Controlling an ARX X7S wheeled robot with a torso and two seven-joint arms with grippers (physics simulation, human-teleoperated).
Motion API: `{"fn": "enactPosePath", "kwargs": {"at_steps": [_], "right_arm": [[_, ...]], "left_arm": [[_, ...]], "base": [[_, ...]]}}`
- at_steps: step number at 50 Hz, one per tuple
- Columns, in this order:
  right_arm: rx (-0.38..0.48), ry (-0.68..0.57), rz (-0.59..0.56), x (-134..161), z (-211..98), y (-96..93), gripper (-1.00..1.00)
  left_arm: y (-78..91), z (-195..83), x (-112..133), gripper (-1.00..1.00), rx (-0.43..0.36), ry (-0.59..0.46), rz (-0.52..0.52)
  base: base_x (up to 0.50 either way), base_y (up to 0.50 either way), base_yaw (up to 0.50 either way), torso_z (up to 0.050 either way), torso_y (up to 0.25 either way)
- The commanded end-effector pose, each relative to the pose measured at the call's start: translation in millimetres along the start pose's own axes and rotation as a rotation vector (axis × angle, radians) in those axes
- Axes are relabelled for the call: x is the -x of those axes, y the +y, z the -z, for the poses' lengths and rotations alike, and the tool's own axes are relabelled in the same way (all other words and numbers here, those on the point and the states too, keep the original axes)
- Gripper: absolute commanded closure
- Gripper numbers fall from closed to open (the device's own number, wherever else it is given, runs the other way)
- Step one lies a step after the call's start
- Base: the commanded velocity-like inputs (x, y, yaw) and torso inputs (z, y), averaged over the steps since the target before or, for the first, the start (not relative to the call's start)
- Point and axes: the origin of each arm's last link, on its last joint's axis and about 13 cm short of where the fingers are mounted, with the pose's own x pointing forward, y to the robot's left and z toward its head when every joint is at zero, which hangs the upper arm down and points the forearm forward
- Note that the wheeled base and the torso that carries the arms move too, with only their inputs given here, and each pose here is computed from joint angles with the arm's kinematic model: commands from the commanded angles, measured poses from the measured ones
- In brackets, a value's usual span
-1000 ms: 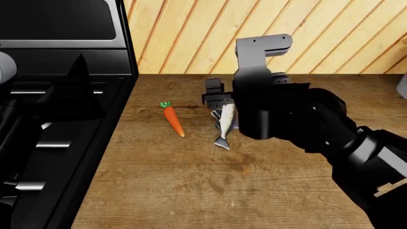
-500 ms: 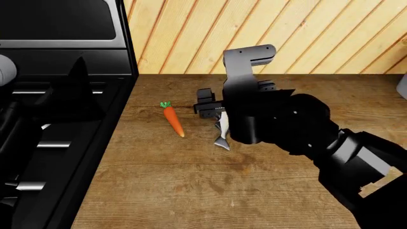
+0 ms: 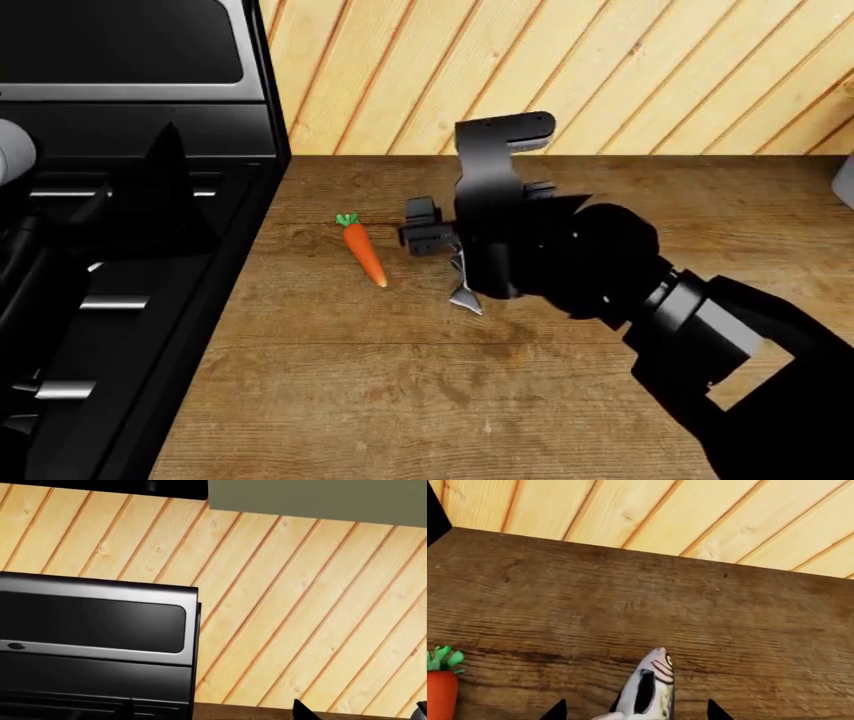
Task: Place both pans onto different burners. Then place the carrot and the fish on different pans.
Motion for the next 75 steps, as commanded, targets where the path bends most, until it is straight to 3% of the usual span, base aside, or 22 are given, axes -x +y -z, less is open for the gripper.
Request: {"fn": "enactPosePath", "kwargs": {"at_steps": [1, 24, 25, 40, 57, 69, 75], "right_arm": [[0.004, 0.045, 0.017, -16, 9, 1.9, -1.00], [0.015, 0.116, 0.019, -31, 28, 4.8, -1.00], [0.014, 0.119, 0.022, -31, 28, 4.5, 1.00], [-0.009, 0.108, 0.020, -25, 23, -1.1, 1.00], [-0.107, -0.117, 0.075, 19, -28, -41.8, 1.00], [-0.080, -0.317, 0.082, 92, -49, -78.9, 1.00], [-0.075, -0.362, 0.120, 119, -37, -102.2, 1.00]], "left_arm": [[1.0, 2, 0, -1.00, 0.007, 0.006, -0.001], [3.3, 4, 0, -1.00, 0.016, 0.011, -0.007], [3.4, 4, 1, -1.00, 0.017, 0.011, -0.008], [4.4, 5, 2, -1.00, 0.021, 0.011, -0.011], [1.8, 7, 4, -1.00, 0.021, 0.017, -0.001], [-10.2, 28, 5, -1.00, 0.047, 0.082, 0.046], [-22.6, 31, -11, -1.00, 0.056, 0.120, 0.074]], "base": [[0.00, 0.00, 0.00, 0.000, 0.000], [0.00, 0.00, 0.00, 0.000, 0.000], [0.00, 0.00, 0.00, 0.000, 0.000], [0.00, 0.00, 0.00, 0.000, 0.000], [0.00, 0.00, 0.00, 0.000, 0.000], [0.00, 0.00, 0.00, 0.000, 0.000], [0.00, 0.00, 0.00, 0.000, 0.000]]}}
